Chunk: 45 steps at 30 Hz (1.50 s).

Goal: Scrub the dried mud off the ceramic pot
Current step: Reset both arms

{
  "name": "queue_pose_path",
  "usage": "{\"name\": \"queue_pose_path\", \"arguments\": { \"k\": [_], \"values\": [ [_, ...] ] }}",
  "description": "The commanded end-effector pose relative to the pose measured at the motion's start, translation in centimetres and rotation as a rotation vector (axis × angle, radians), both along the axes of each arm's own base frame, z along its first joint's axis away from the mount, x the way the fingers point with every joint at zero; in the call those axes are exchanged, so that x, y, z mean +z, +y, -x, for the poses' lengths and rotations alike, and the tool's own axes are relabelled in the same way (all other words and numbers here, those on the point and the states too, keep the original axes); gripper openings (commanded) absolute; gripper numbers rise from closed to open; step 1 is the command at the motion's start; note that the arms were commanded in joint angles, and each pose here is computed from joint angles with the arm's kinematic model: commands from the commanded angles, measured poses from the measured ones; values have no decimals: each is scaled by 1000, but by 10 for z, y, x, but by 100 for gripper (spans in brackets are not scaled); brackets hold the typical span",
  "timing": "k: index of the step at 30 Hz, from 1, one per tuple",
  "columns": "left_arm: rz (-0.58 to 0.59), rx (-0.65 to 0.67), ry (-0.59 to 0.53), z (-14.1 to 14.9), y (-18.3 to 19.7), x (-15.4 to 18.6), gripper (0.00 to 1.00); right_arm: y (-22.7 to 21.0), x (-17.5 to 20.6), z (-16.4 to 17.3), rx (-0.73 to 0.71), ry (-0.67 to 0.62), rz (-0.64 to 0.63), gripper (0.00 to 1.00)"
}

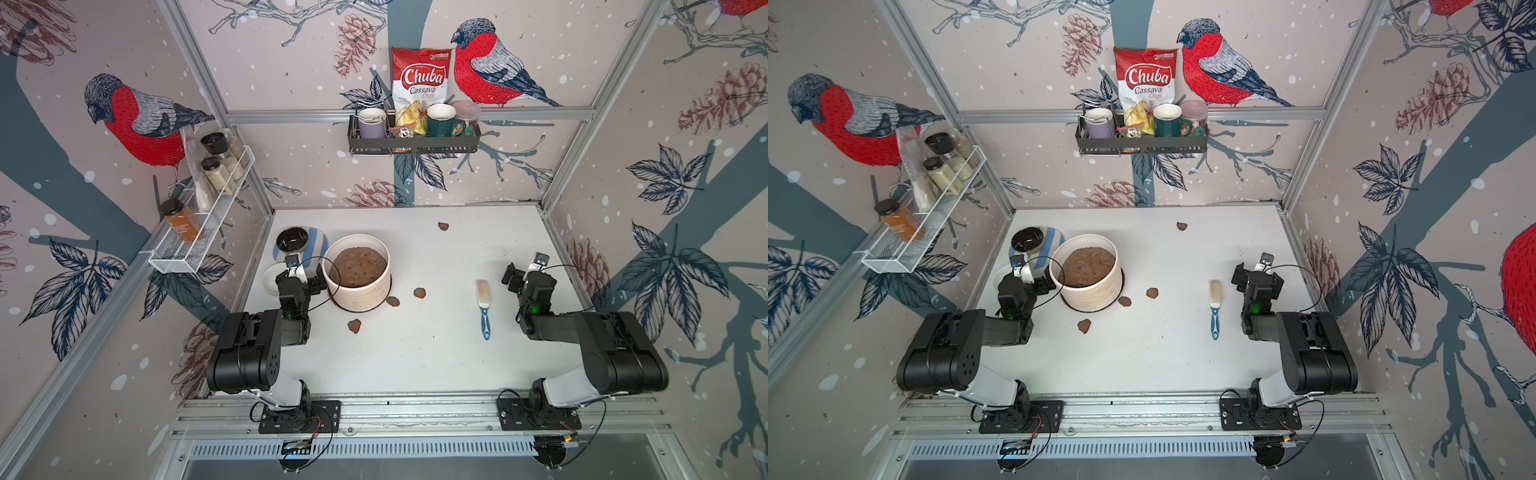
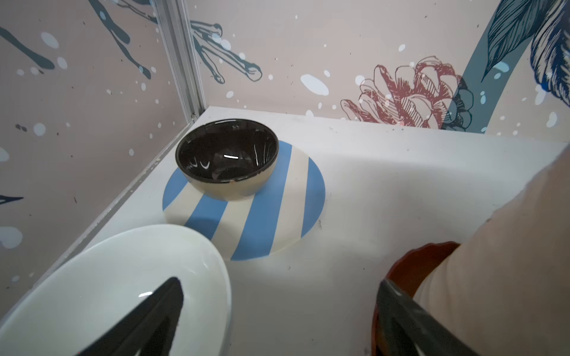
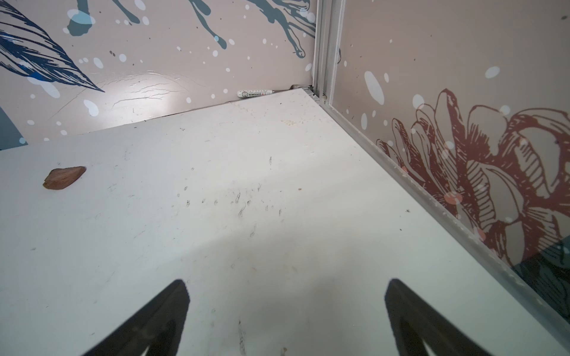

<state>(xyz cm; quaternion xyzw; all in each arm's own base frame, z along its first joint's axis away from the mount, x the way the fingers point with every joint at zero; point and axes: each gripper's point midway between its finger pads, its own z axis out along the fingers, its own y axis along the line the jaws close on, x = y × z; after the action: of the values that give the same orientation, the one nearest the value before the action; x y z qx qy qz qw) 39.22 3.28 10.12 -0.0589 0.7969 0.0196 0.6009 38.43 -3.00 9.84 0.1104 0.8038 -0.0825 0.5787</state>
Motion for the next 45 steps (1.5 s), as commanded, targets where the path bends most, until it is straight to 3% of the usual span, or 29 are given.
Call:
{"name": "queue_pose_path", "arguments": {
  "k": [1, 45],
  "values": [
    [2, -36, 40, 1, -9, -8, 98, 2, 3, -2, 10, -6, -6, 99],
    [-67, -62, 94, -6, -22, -11, 99, 4, 2, -1, 13, -3, 2, 99]
  ]
}}
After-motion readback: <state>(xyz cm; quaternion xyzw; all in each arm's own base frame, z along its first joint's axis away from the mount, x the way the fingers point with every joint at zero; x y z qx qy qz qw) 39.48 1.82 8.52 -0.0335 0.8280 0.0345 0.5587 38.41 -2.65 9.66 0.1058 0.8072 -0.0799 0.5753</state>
